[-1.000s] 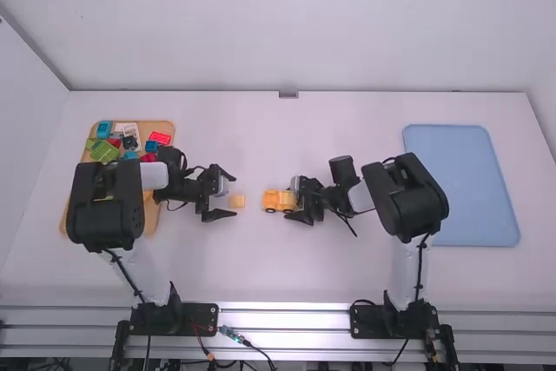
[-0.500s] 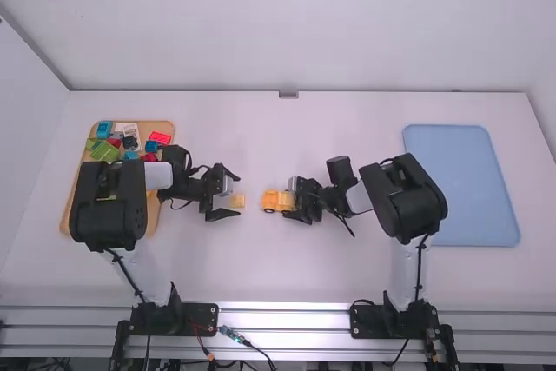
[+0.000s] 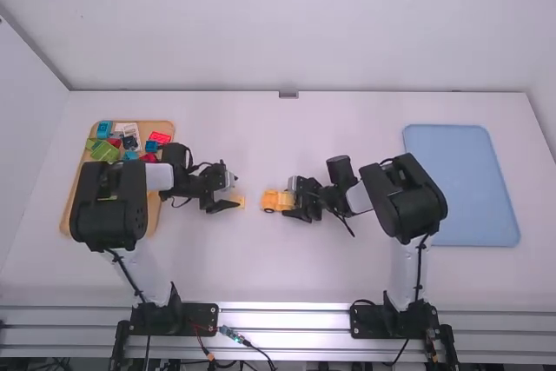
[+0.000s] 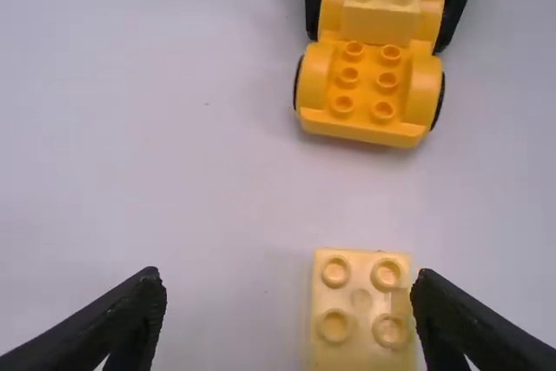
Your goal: Assemble lego blocks to make yellow taxi
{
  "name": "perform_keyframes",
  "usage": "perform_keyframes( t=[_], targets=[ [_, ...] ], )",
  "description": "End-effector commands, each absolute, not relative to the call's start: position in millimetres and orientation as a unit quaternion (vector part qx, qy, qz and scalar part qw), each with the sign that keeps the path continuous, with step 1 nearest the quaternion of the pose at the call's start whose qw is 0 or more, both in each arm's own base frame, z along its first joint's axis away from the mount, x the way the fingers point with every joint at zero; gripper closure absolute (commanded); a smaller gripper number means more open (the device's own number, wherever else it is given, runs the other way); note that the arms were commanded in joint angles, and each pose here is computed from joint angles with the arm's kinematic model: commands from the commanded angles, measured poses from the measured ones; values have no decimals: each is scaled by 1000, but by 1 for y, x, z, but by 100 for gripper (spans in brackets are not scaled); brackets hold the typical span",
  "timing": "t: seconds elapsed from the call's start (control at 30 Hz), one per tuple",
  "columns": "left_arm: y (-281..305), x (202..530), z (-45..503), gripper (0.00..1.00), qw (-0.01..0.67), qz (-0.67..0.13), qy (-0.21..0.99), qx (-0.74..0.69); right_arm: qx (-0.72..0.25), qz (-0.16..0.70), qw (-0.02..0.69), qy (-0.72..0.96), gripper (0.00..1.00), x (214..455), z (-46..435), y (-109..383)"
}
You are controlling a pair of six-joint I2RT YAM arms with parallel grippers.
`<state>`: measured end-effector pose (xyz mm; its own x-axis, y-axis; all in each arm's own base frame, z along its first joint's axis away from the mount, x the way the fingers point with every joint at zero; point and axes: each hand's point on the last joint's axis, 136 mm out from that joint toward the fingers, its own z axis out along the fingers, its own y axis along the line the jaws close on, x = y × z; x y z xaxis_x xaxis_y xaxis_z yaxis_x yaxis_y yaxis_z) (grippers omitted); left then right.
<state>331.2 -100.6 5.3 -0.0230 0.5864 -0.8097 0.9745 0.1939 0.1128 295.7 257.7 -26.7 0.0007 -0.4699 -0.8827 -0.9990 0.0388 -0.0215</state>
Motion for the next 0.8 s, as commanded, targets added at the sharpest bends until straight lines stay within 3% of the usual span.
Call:
perform_keyframes(
  t=[0.0, 0.43, 0.77],
  targets=[
    [-104, 317, -7, 17, 369, -272, 683, 569, -598, 354, 385, 608, 36, 296, -18, 259],
    [-104, 319, -19, 21, 399, -246, 695, 546, -595, 355, 383, 611, 36, 295, -18, 259],
    [-106, 315, -10, 22, 381, -272, 684, 560, -595, 356, 383, 611, 35, 295, -18, 259]
  ],
)
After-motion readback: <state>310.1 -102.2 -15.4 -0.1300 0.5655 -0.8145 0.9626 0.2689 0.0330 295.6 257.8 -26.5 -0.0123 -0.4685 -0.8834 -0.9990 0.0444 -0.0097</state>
